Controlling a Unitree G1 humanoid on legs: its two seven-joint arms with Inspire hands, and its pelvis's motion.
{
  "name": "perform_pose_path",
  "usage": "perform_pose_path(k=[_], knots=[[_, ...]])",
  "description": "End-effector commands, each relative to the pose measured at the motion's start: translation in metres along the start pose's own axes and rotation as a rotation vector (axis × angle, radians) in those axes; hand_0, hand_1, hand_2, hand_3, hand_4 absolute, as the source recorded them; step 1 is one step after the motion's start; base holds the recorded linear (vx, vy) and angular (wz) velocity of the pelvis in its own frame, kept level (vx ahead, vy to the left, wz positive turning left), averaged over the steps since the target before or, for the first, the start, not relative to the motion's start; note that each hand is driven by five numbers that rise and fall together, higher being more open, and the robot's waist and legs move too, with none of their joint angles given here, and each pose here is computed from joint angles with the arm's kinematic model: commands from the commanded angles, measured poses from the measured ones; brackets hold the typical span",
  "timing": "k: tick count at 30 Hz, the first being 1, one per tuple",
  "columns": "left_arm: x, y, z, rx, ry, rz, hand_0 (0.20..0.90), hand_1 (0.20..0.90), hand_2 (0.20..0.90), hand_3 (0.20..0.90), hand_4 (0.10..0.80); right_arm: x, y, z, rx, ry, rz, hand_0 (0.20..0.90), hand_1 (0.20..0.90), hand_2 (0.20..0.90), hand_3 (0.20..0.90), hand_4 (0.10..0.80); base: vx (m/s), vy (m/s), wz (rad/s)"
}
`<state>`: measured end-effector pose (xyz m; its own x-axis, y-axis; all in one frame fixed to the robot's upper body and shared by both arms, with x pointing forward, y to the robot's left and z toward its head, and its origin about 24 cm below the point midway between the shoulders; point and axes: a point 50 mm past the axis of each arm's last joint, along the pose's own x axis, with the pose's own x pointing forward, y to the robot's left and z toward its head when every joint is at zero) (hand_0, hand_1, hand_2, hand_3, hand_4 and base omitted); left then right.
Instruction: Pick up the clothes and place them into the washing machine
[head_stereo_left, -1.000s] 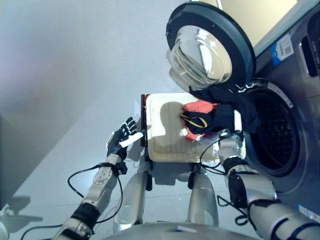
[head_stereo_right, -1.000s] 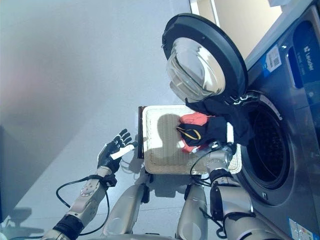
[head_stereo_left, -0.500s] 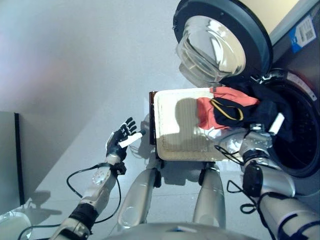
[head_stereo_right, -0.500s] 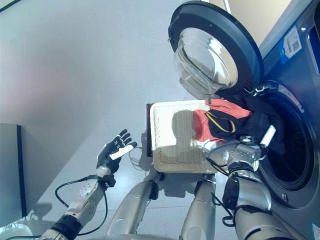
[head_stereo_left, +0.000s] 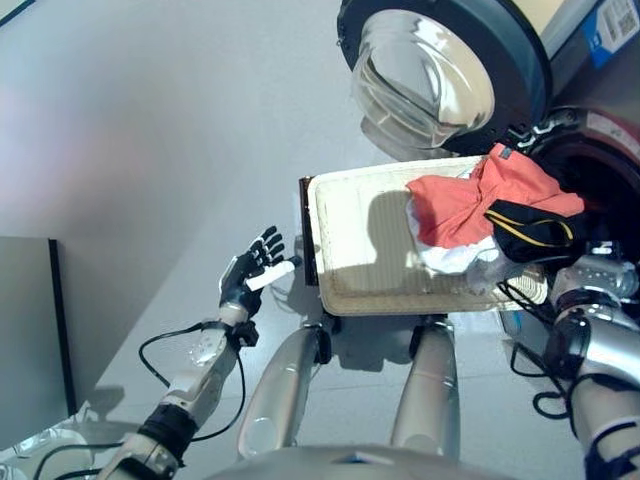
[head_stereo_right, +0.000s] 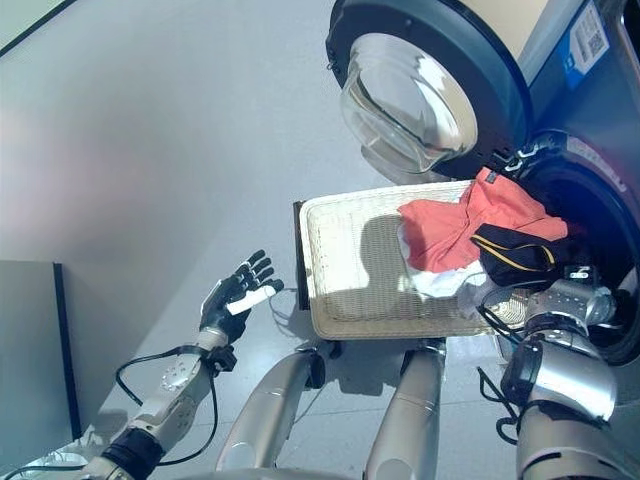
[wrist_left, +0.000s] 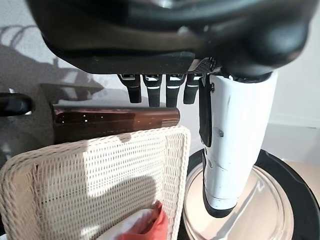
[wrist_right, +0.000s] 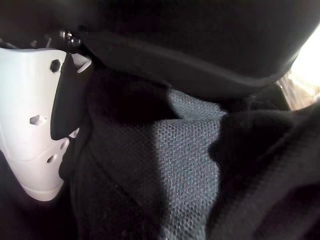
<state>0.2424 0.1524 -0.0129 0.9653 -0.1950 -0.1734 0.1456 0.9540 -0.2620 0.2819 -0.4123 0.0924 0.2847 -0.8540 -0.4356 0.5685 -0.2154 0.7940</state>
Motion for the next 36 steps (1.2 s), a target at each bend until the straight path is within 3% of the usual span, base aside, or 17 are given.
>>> perform_pose_path(k=[1, 9, 22, 31, 36], knots=[[-0.006, -0.006, 0.024, -0.017, -0.153, -0.037, 0.900, 0.900, 0.900, 0.900, 0.800, -0.003, 0.054, 0.057, -0.005, -0.200, 0.194, 0.200, 0.200, 0.200, 0.200, 0.300, 0.001, 0.006, -0.07], [-0.006, -0.012, 0.041, -0.048, -0.229, -0.060, 0.900, 0.900, 0.900, 0.900, 0.800, -0.022, 0.076, 0.022, -0.003, -0.113, 0.257, 0.200, 0.200, 0.200, 0.200, 0.300, 0.002, 0.007, -0.02], [-0.006, -0.003, 0.046, -0.033, -0.241, -0.020, 0.900, 0.900, 0.900, 0.900, 0.800, -0.031, 0.066, -0.017, -0.240, -0.049, 0.367, 0.200, 0.200, 0.200, 0.200, 0.300, -0.001, -0.047, 0.04], [-0.016, 0.009, 0.043, -0.011, -0.225, 0.013, 0.900, 0.900, 0.900, 0.900, 0.800, -0.026, 0.065, -0.005, -0.279, -0.110, 0.299, 0.200, 0.200, 0.200, 0.200, 0.300, -0.001, -0.006, -0.06], [-0.019, 0.008, 0.055, -0.013, -0.277, 0.012, 0.900, 0.900, 0.900, 0.900, 0.800, -0.025, 0.087, 0.026, -0.240, -0.179, 0.232, 0.200, 0.200, 0.200, 0.200, 0.300, 0.001, -0.002, 0.03]])
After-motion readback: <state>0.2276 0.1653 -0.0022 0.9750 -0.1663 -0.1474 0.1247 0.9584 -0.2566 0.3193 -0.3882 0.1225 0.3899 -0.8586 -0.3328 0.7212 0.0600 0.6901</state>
